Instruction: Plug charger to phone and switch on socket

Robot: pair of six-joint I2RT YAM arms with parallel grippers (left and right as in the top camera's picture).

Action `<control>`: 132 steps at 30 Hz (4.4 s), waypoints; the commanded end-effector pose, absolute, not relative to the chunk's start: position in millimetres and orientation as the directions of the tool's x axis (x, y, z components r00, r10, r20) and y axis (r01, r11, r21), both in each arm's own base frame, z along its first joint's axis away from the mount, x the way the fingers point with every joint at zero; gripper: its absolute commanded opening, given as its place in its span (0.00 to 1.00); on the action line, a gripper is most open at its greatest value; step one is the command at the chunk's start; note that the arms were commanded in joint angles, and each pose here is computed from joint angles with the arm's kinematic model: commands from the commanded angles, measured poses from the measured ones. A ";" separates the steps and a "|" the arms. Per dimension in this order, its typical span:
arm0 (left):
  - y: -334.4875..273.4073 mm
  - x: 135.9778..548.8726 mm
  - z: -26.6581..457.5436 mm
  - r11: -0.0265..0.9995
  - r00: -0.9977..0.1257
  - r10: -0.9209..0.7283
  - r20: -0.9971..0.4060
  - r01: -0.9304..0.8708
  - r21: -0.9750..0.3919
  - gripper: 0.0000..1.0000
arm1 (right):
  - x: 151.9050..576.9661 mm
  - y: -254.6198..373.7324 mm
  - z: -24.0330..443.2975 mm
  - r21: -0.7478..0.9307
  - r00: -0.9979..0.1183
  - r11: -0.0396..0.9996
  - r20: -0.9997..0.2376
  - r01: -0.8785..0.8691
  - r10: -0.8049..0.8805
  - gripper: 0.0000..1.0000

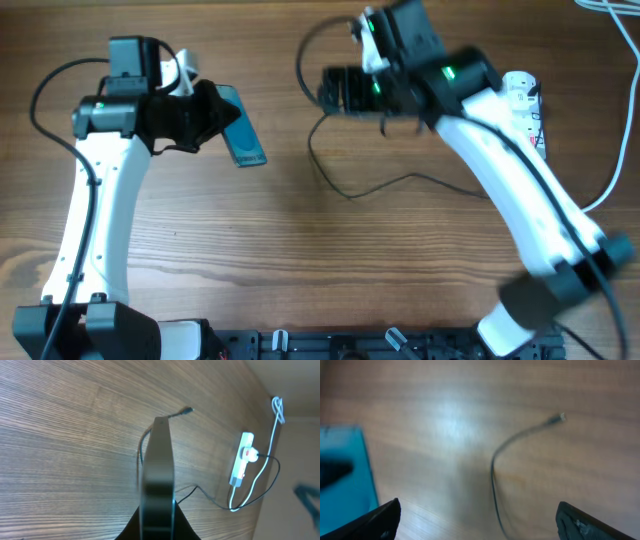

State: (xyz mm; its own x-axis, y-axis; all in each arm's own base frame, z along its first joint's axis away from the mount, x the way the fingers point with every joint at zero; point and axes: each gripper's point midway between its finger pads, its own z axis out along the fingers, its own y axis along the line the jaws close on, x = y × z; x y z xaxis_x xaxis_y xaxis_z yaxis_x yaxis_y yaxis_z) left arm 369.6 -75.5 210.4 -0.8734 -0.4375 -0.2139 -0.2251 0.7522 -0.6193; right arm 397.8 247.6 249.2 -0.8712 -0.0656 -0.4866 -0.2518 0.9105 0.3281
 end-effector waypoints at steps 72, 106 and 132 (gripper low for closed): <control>-79.6 363.9 218.8 0.723 -0.879 -0.438 -0.187 -0.222 -0.654 0.04 | 352.1 213.2 -55.5 0.137 -0.979 0.973 0.059 -0.185 -0.194 0.05; -144.3 370.2 327.1 0.342 -0.857 -0.188 -0.479 0.400 -0.850 0.04 | 261.6 340.2 252.2 0.858 -0.783 -0.042 -0.487 -0.513 -0.387 0.05; -119.9 367.4 351.9 0.228 -0.862 -0.221 -0.456 0.409 -0.884 0.04 | 262.5 346.3 293.9 0.780 -0.695 -0.238 -0.624 -0.579 -0.356 0.04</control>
